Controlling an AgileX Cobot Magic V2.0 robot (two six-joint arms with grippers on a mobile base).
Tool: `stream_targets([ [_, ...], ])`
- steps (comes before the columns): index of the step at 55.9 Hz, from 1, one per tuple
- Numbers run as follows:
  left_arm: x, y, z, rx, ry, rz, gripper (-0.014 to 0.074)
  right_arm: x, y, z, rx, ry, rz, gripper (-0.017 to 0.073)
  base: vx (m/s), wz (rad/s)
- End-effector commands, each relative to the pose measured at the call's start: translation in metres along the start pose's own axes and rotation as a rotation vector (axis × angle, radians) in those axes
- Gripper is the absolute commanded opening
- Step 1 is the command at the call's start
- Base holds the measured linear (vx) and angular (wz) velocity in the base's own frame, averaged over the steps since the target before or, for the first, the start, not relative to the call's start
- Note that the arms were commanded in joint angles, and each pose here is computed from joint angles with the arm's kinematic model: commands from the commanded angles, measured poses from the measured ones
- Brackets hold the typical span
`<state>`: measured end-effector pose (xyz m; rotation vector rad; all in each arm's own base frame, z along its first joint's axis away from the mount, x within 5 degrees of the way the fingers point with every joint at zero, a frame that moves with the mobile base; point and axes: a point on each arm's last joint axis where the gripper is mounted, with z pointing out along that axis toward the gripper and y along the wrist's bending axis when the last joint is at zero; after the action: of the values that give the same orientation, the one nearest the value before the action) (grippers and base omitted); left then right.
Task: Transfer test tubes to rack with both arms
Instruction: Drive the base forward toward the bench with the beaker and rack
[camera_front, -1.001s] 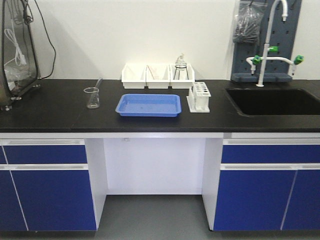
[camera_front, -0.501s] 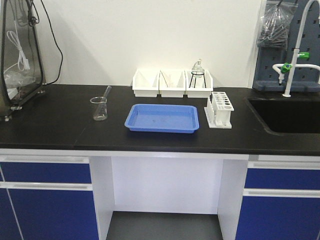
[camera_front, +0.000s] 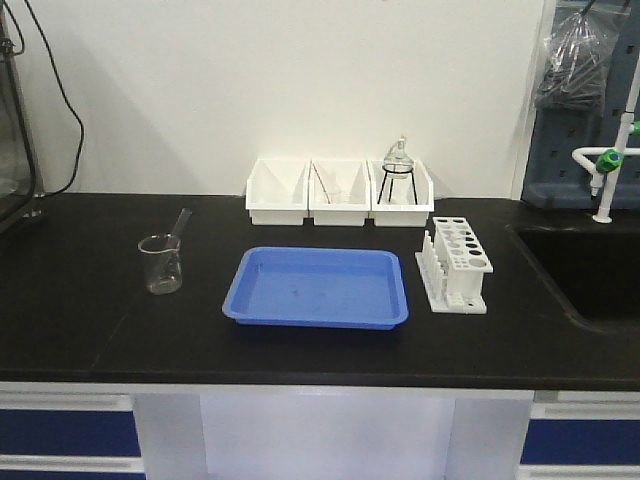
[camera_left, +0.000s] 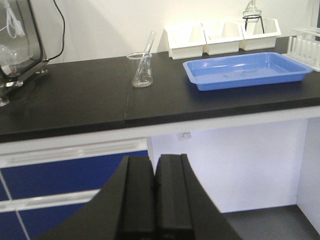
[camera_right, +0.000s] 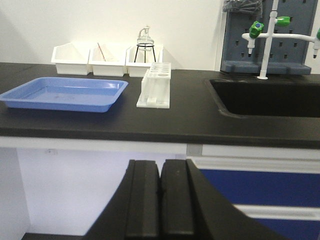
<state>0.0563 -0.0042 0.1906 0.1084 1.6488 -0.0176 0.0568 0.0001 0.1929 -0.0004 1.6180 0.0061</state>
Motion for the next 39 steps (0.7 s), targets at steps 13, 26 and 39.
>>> stream_targets([
  [13,0.0,-0.0004,0.0002,0.002,-0.075,-0.005,-0.0008,-0.0057,0.0002,-0.0009,-0.003,-0.083,-0.008,-0.001,0.46,-0.02],
  [26,0.0,-0.0004,0.0002,0.002,-0.075,-0.005,-0.0008,-0.0056,0.0002,-0.0009,-0.003,-0.083,-0.006,-0.001,0.42,0.0],
  [39,0.0,-0.0004,0.0002,0.002,-0.075,-0.005,-0.0008,-0.0056,0.0002,-0.0009,-0.003,-0.083,-0.007,-0.001,0.34,-0.01],
])
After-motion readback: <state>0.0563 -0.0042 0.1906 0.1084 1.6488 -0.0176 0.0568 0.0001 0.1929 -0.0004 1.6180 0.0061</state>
